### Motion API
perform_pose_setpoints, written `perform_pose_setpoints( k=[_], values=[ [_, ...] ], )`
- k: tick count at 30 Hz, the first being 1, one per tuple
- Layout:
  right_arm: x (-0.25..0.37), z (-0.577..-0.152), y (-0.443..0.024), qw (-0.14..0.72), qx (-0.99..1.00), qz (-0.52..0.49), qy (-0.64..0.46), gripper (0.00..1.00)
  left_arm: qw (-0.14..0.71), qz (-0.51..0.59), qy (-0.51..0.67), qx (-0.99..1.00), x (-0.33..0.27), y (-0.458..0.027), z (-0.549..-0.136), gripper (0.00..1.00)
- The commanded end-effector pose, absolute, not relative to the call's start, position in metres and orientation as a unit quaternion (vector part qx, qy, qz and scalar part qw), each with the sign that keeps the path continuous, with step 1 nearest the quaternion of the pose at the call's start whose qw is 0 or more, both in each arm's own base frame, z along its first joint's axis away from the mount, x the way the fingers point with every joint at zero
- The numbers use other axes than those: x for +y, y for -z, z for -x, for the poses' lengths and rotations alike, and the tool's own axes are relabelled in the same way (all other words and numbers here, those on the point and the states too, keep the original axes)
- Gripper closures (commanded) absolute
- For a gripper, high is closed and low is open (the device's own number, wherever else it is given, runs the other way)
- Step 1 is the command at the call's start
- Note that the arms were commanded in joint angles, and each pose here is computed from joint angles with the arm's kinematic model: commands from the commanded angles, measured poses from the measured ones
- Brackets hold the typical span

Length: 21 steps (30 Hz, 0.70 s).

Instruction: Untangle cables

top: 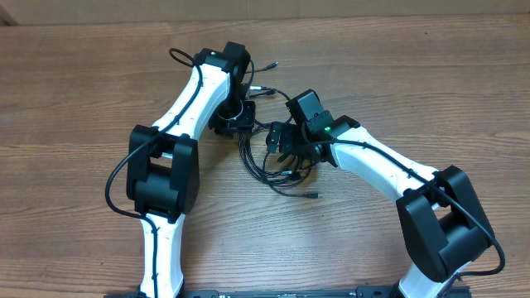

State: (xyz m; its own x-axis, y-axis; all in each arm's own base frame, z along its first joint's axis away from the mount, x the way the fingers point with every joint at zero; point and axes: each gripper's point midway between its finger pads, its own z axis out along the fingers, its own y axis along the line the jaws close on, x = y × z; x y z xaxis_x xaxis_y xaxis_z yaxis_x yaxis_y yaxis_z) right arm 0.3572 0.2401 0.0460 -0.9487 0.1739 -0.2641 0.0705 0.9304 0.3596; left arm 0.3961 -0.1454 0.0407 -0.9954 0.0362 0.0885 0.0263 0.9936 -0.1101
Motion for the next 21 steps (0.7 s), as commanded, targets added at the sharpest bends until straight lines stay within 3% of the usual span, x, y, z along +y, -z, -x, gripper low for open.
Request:
perform_pose_setpoints(
  k=[1,4,8,13,15,18,21],
  values=[
    [0.239,-0.357,-0.042,0.148,0.973,-0.061,-0.167,0.0,0.027,0.003,-0.029,-0.999,-0.127,-0.047,-0.403,0.6],
    [0.24,-0.356,-0.042,0.145,0.973,-0.06,-0.171,0.0,0.027,-0.004,-0.029,-0.999,-0.122,-0.047,-0.404,0.59],
    [0.24,-0.356,-0.042,0.145,0.973,-0.06,-0.171,0.0,0.022,-0.007,-0.03,-0.999,-0.119,-0.045,-0.407,0.7],
    [0.241,-0.357,-0.043,0.147,0.972,-0.059,-0.173,0.0,0.022,-0.003,-0.03,-0.999,-0.12,-0.027,-0.405,0.71],
    [0.247,-0.355,-0.044,0.141,0.97,-0.055,-0.189,0.0,0.031,-0.003,-0.027,-0.999,-0.119,-0.017,-0.399,0.76],
    [0.264,-0.351,-0.051,0.125,0.963,-0.041,-0.236,0.0,0.035,-0.004,-0.013,-0.999,-0.112,-0.002,-0.392,0.94],
    [0.277,-0.355,-0.059,0.131,0.953,-0.03,-0.27,0.07,0.038,-0.01,-0.003,-0.999,-0.106,0.011,-0.387,0.96]
  ],
)
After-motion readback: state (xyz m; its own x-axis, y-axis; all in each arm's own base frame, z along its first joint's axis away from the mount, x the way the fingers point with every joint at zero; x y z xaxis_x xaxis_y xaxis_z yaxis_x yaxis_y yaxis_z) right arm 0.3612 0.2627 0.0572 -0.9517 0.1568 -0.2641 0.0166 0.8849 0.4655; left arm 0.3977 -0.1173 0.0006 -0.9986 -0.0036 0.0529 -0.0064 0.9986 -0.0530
